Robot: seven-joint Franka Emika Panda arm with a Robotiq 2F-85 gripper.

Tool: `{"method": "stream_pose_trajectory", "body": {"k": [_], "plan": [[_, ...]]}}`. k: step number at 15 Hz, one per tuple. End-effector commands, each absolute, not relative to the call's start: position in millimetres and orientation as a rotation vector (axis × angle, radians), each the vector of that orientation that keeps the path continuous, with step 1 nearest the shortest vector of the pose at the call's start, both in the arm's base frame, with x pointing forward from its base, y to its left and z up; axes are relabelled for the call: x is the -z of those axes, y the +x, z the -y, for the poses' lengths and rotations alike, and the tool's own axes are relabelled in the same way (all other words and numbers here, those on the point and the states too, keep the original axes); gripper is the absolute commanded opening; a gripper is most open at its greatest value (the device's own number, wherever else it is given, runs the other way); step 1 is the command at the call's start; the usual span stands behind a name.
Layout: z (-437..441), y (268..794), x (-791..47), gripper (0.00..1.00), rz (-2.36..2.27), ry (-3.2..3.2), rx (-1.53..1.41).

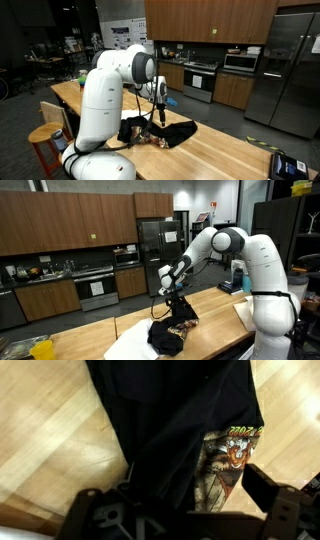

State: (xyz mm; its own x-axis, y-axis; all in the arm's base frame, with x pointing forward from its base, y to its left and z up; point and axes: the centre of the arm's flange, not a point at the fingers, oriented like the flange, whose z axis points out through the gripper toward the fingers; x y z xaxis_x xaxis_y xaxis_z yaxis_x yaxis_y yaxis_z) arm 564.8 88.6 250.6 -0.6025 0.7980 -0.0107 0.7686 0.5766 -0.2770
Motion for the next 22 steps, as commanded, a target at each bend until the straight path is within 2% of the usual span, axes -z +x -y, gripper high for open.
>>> {"method": "stream_pose_trajectory", "body": {"k": [1,7,12,19,22], "plan": [[-83,582,-252,1.0,2.543,-1.612,-0.369],[-92,586,-257,1.0,2.358,-1.867,-0.28],[-133,563,-257,1.0,2.601,-1.525,-0.366],[-134,565,-248,1.0,2.559,-1.583,-0.355],[-130,575,-209,1.0,2.371,-1.652,-0.225]]}}
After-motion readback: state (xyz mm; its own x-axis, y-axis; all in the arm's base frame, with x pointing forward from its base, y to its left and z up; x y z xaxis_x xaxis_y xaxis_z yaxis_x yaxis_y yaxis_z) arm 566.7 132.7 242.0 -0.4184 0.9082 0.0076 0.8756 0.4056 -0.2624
